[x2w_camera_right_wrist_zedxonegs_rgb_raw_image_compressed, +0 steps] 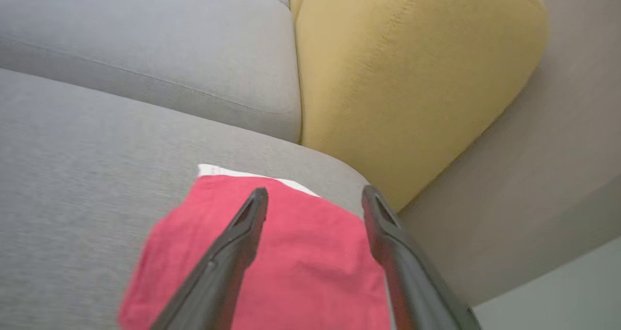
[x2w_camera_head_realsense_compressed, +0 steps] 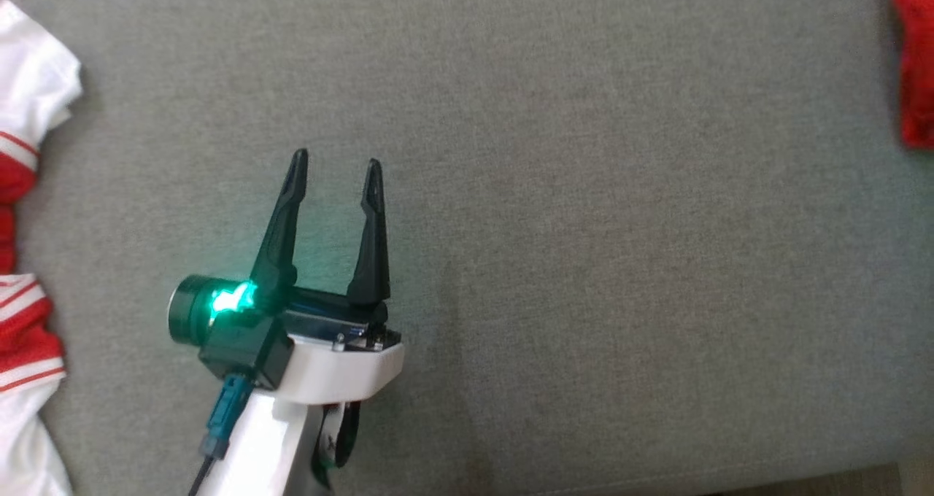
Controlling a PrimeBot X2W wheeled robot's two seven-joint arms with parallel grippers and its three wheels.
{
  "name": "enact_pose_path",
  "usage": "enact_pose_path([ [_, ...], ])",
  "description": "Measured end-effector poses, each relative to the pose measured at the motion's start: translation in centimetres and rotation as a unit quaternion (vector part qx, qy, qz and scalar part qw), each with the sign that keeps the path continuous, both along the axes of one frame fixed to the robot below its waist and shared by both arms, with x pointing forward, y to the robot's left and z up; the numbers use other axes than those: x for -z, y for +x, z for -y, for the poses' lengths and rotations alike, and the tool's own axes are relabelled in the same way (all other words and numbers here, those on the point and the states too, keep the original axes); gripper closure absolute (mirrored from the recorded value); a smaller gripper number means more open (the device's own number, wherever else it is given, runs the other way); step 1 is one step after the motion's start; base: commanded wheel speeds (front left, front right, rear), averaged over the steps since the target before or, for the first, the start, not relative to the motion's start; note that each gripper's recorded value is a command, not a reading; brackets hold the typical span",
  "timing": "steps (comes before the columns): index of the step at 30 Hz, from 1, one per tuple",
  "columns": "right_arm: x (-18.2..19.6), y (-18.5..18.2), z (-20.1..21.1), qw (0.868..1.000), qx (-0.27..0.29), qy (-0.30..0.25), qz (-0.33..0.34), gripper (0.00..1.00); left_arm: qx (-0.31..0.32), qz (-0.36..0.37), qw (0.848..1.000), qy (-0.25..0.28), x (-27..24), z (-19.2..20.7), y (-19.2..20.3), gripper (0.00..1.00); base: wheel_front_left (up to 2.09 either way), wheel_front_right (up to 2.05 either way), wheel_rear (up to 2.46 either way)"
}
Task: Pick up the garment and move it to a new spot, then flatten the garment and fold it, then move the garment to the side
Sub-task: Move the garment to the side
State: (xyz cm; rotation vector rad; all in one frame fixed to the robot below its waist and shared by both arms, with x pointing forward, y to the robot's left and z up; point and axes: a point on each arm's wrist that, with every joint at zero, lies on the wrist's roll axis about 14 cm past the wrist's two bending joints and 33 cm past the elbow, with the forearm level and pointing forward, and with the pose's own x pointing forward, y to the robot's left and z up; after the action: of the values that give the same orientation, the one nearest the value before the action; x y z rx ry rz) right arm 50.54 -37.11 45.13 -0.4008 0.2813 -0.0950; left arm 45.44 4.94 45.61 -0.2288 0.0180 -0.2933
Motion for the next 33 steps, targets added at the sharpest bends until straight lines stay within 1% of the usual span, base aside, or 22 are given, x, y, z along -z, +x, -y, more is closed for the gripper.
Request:
enact_pose_path([
  [4, 0.5, -0.6, -4.4, 0.998, -0.028, 0.050, 0.021, 0.00, -0.010, 0.008, 1.000, -0.002, -1.3, -0.5, -0.6, 0.00, 0.00, 0.00, 0.00],
  [9, 2.0, -3.0, -9.9, 0.991, -0.061, 0.116, 0.020, 0.00, -0.025, 0.000, 1.000, 0.005, -1.6, -1.6, -2.5, 0.00, 0.00, 0.00, 0.00],
  [15, 2.6, -6.8, -16.9, 0.974, -0.100, 0.203, 0.022, 0.00, -0.061, -0.021, 0.998, 0.012, -1.5, -3.6, -5.8, 0.00, 0.00, 0.00, 0.00],
  [16, 2.6, -6.8, -16.9, 0.974, -0.100, 0.203, 0.022, 0.00, -0.061, -0.021, 0.998, 0.012, -1.5, -3.6, -5.8, 0.00, 0.00, 0.00, 0.00],
  [19, 3.0, -9.2, -19.8, 0.964, -0.113, 0.238, 0.017, 0.00, -0.078, -0.021, 0.997, 0.015, -1.9, -4.6, -7.4, 0.00, 0.00, 0.00, 0.00],
  [21, 2.2, -10.4, -21.3, 0.959, -0.125, 0.254, 0.029, 0.00, -0.089, -0.015, 0.996, 0.013, -2.4, -5.3, -8.4, 0.00, 0.00, 0.00, 0.00],
  [24, -0.8, -11.2, -22.6, 0.951, -0.140, 0.264, 0.075, 0.00, -0.116, -0.001, 0.993, 0.014, -3.5, -6.8, -9.7, 0.00, 0.00, 0.00, 0.00],
  [27, -2.9, -12.3, -22.7, 0.947, -0.138, 0.269, 0.112, 0.00, -0.135, 0.017, 0.991, 0.014, -4.6, -8.0, -11.1, 0.00, 0.00, 0.00, 0.00],
  [33, -3.6, -14.9, -22.9, 0.947, -0.141, 0.260, 0.125, 0.00, -0.164, 0.029, 0.986, 0.018, -5.1, -9.8, -13.8, 0.00, 0.00, 0.00, 0.00],
])
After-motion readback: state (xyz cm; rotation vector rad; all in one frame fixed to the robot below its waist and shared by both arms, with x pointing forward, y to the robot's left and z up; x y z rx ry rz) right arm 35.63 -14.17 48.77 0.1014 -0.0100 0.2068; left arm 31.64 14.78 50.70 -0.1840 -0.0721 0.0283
